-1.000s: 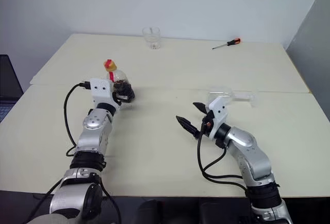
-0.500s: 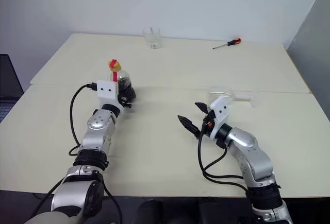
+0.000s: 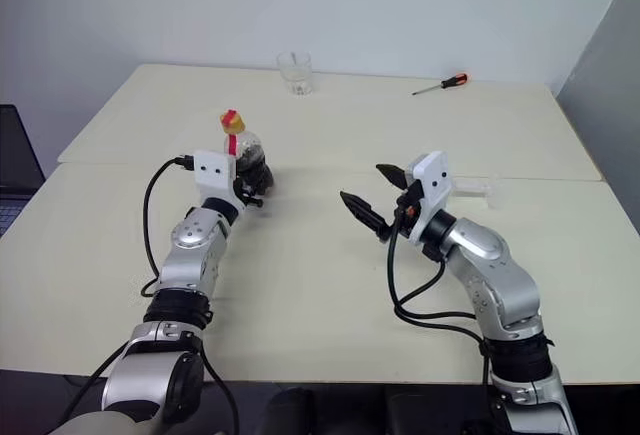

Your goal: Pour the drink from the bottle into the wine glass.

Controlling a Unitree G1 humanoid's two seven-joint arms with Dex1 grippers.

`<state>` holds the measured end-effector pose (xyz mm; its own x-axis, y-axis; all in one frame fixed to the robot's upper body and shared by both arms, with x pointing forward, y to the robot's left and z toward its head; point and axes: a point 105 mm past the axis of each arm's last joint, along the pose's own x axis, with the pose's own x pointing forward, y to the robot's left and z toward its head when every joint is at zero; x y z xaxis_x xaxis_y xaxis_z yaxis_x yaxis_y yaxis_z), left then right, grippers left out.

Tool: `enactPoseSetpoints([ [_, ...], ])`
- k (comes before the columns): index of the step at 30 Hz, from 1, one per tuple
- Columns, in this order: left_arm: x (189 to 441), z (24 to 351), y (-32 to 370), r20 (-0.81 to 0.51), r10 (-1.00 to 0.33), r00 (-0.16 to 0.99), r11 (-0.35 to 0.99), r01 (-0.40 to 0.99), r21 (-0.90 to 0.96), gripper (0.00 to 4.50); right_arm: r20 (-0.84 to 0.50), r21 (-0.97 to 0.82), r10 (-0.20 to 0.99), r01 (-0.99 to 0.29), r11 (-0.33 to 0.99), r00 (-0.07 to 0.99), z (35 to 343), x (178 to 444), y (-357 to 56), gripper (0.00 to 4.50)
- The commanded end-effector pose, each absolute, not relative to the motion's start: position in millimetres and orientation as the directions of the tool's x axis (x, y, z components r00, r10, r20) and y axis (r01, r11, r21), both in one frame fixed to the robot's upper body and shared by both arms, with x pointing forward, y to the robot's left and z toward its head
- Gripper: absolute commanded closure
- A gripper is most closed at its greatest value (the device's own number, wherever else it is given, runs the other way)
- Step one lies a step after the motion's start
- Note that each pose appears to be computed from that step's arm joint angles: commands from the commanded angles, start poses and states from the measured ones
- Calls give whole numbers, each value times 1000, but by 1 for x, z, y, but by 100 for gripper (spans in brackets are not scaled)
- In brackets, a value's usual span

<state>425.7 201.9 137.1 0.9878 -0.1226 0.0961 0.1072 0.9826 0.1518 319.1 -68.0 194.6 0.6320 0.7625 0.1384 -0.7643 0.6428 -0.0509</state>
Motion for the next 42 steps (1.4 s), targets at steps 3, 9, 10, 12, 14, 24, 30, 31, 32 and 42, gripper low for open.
enactPoseSetpoints([
  [3,416,162,184,168,-235,957,967,212,143,285,178,-78,781,-783,617,598,214,311,-68,0],
  [9,382,157,141,109,-498,860,861,476,179,293,126,-133,817,-807,576,563,224,307,-66,0],
  [10,374,155,134,94,-540,837,836,520,174,294,110,-148,820,-806,573,562,224,308,-66,0],
  [12,363,153,124,66,-590,805,802,574,166,295,77,-188,811,-790,583,580,225,312,-67,0],
  [14,353,147,112,30,-638,769,761,625,172,295,21,-225,786,-764,605,617,224,320,-65,0],
  [24,348,147,87,19,-694,719,701,670,245,308,29,-127,782,-774,621,623,236,322,-44,0],
  [30,341,140,79,16,-717,697,677,690,257,308,44,-34,763,-762,647,645,238,325,-34,0],
  [31,340,139,77,16,-722,692,671,694,260,311,44,-25,758,-757,652,651,238,326,-33,0],
  [32,339,139,76,17,-725,688,668,697,262,314,44,-19,754,-754,657,656,238,327,-33,0],
  [42,337,138,71,14,-730,683,661,701,269,333,16,0,716,-716,698,698,232,335,-36,0],
])
